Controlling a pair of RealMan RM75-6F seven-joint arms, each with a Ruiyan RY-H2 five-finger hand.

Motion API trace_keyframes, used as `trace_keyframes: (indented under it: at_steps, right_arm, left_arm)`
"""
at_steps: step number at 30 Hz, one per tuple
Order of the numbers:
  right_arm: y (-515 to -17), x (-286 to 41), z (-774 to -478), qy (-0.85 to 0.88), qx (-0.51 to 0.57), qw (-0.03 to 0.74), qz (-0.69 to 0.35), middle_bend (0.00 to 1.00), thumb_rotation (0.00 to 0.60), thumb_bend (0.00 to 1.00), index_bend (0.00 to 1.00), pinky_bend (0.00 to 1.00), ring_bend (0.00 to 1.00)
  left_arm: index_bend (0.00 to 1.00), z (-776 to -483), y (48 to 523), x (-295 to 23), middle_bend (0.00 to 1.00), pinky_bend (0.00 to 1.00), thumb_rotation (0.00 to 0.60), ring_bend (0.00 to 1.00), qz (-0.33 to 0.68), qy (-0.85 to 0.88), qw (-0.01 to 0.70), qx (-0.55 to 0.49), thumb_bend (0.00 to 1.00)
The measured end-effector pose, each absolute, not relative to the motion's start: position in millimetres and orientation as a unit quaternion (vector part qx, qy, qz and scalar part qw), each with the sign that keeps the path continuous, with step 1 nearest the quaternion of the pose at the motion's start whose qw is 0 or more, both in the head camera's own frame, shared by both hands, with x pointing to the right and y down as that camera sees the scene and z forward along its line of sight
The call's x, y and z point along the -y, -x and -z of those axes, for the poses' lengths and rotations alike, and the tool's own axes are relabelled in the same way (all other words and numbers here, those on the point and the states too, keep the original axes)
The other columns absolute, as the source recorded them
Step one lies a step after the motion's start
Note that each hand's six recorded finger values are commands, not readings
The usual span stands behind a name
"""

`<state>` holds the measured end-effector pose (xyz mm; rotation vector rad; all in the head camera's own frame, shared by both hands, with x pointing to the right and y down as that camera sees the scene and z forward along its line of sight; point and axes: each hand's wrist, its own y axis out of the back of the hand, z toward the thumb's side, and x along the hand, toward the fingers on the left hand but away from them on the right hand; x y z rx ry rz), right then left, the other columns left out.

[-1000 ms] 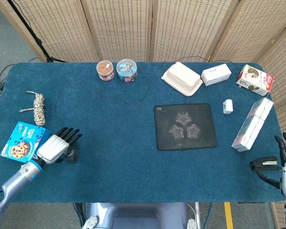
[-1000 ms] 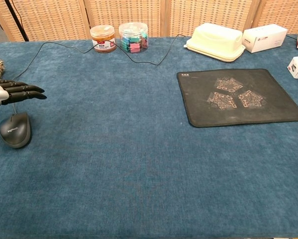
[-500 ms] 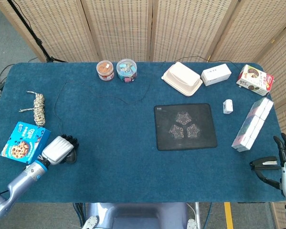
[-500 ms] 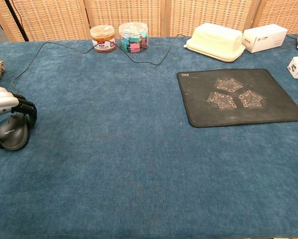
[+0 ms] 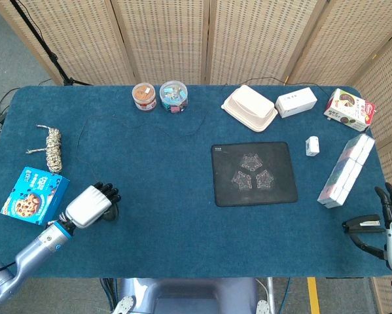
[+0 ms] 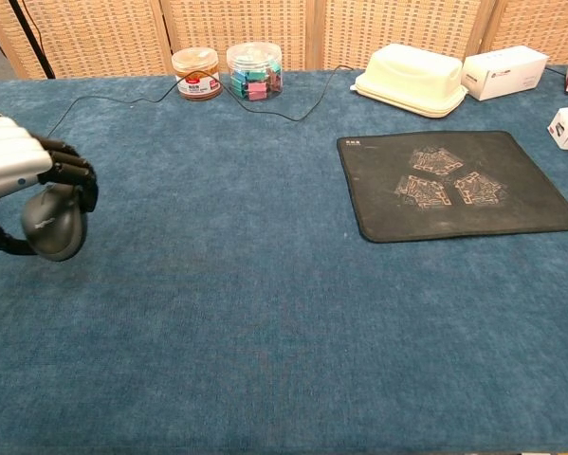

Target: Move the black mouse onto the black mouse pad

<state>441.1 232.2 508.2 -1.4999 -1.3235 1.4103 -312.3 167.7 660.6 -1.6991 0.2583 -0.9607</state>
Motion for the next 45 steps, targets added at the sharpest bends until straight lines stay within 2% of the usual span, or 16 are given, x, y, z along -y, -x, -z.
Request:
trace_keyframes:
  at_steps: [11,20,32,40,45]
  right_arm:
    - [-444.5,-230.9,-506.5,0.578,0.515,0.334,-0.538,0.0,0.6,0.0,0.0,0.0,0.0]
    - [-444.9,-229.3,-505.9,0.581,0.517,0.332,-0.535,0.0,0.6,0.0,0.0,0.0,0.0]
    - [-447.7,-227.8,-509.1,0.583,0.515,0.324,-0.538,0.0,0.6,0.0,0.0,0.0,0.0]
    - [-449.6,-227.2,-509.1,0.584,0.517,0.32,-0.538,0.0,0.6,0.0,0.0,0.0,0.0]
    - [-449.9,-226.7,-509.3,0.585,0.518,0.318,-0.538,0.0,0.6,0.0,0.0,0.0,0.0]
  left_arm:
    - [0.59,-629.2,219.1,-171.9,0.44,0.46,0.6,0.41,0.3,0.689,0.655,-0.08,0.26]
    - [0.58,-627.9,138.4,-187.6,0.44,0.46,0.6,0.41,0.238,0.7,0.672,-0.048,0.25]
    - [0.57,-651.4,71.7,-191.9,0.44,0.46,0.6,0.4,0.271,0.753,0.596,-0.069,0.24]
    - [0.56,-668.0,46.9,-190.6,0.44,0.46,0.6,0.4,0.296,0.772,0.557,-0.083,0.24]
    - [0.53,-677.9,39.7,-185.6,0.42,0.46,0.6,0.39,0.312,0.764,0.558,-0.084,0.24]
